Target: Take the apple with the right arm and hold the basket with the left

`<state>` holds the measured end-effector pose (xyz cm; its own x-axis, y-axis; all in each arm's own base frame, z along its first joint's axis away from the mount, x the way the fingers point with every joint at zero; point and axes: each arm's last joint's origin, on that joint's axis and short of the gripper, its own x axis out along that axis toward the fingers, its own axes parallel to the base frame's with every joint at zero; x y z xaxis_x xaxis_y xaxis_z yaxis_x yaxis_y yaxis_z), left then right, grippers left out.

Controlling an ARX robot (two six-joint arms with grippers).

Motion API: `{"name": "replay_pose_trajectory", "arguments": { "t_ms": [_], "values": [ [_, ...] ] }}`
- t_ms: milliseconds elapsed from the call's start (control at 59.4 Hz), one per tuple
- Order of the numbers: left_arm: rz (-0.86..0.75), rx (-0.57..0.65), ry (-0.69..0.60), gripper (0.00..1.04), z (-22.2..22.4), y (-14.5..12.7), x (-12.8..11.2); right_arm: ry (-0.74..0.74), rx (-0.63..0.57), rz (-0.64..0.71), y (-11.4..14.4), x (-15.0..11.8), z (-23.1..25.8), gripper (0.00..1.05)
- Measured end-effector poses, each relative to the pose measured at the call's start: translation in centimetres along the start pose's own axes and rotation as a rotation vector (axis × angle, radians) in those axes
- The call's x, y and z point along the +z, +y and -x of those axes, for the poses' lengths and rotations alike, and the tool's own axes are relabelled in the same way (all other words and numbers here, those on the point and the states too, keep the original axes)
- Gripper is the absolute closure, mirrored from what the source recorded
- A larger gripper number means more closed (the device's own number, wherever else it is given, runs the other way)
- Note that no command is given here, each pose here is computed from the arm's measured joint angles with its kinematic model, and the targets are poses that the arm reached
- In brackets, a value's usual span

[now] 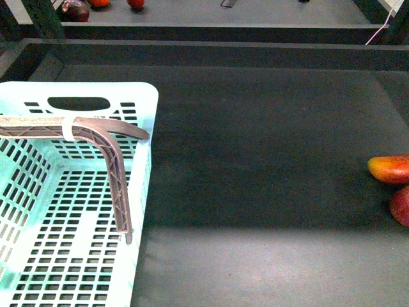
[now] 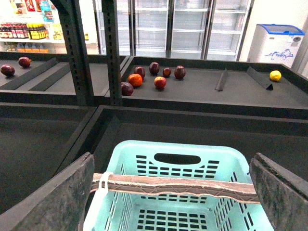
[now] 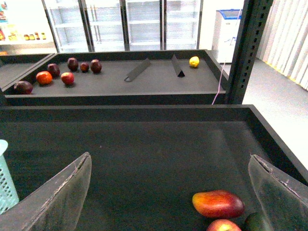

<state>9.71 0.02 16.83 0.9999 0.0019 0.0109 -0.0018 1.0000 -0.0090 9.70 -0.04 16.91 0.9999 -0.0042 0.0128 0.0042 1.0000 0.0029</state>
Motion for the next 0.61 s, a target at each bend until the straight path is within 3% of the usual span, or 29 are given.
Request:
{"name": "replay_pose_trajectory", "arguments": {
  "t_ms": [606],
  "values": [
    [0.0,0.0,0.0,0.07,0.0,0.0,0.0,0.0,0.0,0.0,0.0,0.0,0.0,0.09]
  ]
}}
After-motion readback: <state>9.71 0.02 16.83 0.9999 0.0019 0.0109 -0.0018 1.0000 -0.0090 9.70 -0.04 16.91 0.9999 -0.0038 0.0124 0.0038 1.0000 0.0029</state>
